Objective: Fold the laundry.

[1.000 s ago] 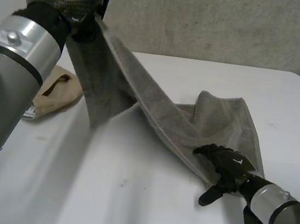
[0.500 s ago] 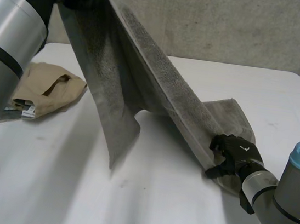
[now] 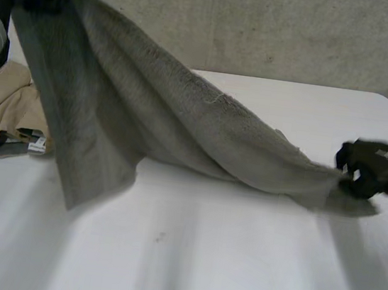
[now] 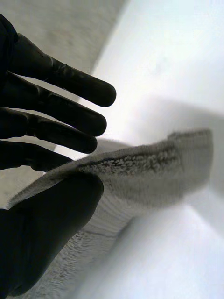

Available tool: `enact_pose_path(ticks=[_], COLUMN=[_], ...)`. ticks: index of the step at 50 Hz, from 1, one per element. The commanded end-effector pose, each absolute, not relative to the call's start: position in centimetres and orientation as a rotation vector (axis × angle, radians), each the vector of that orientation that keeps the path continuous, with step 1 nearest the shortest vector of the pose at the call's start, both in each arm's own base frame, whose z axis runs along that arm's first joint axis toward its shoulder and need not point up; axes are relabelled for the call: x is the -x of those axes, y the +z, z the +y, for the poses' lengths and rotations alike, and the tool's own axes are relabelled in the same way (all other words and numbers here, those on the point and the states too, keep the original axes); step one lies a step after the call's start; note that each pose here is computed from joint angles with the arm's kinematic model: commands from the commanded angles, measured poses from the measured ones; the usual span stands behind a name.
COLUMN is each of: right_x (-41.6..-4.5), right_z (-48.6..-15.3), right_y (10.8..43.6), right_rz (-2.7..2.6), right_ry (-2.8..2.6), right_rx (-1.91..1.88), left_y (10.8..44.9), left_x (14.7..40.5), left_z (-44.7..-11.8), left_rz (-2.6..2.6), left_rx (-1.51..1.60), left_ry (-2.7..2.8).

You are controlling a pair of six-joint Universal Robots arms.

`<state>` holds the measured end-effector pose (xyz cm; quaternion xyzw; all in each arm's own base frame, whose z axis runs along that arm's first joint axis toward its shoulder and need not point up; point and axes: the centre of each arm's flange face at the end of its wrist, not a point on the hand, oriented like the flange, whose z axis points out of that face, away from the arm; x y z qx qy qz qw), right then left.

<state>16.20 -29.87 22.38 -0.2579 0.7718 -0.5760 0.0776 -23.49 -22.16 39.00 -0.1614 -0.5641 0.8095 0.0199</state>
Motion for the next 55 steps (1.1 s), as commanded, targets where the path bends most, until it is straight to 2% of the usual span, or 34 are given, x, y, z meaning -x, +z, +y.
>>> enact_pose_path(ticks=[1,6,11,15,20,22,25,26,29,31,33,34,35,37,38,41,46,50,55], right_x=[-15.4,-15.6,-15.6,-15.5,-15.8,-16.0,-16.3,-16.5,-17.5,-18.4,-18.8,-19.2,-19.3,-19.5,-19.7,-19.9,-19.7,-19.7,-19.7], right_z=[-27.9,-26.0,-25.1,-25.9,-28.9,-29.7,-31.7,-33.3,-36.1,-37.9,-39.3,-40.7,-41.2,-41.9,-42.4,-42.6,-41.9,-41.8,-42.4], right_y=[32.8,38.7,40.1,38.3,32.9,31.9,30.3,29.6,29.1,29.9,31.1,32.7,33.7,35.9,37.9,41.7,45.0,44.0,40.2], right_rz=[2.225,2.083,2.103,2.204,2.345,2.386,2.455,2.472,2.436,2.351,2.265,2.151,2.085,1.938,1.791,1.485,1.220,1.278,1.438], right_ry=[-2.032,-2.284,-2.240,-2.086,-1.777,-1.740,-1.716,-1.748,-1.894,-2.085,-2.249,-2.436,-2.526,-2.693,-2.828,-3.034,-3.168,-3.125,-3.003], right_rx=[1.167,1.238,1.254,1.328,1.512,1.527,1.536,1.541,1.542,1.499,1.439,1.345,1.290,1.177,1.076,0.867,0.711,0.739,0.807], left_y=[34.7,33.4,32.4,30.6,27.3,26.6,24.9,24.3,24.1,26.0,26.8,27.7,30.1,32.9,35.6,38.1,42.6,42.0,38.0], left_x=[22.4,21.9,22.0,22.4,23.4,23.8,25.1,25.9,27.0,28.7,28.9,29.1,29.4,29.6,29.6,29.6,29.0,28.5,28.3], left_z=[-23.0,-23.0,-22.7,-23.1,-25.7,-26.6,-28.6,-29.7,-31.5,-35.2,-36.0,-36.6,-37.7,-38.4,-38.8,-39.1,-37.1,-36.2,-36.5], left_rz=[-1.991,-2.093,-2.141,-2.183,-2.268,-2.280,-2.291,-2.279,-2.249,-2.130,-2.093,-2.054,-1.951,-1.818,-1.672,-1.487,-1.219,-1.255,-1.414], left_rx=[0.669,0.792,0.992,1.149,1.271,1.280,1.306,1.313,1.317,1.237,1.203,1.172,1.085,0.990,0.877,0.744,0.539,0.531,0.584], left_ry=[2.304,2.217,2.211,2.172,2.052,2.025,1.978,1.977,2.015,2.228,2.297,2.361,2.511,2.671,2.813,2.962,3.123,3.076,2.958])
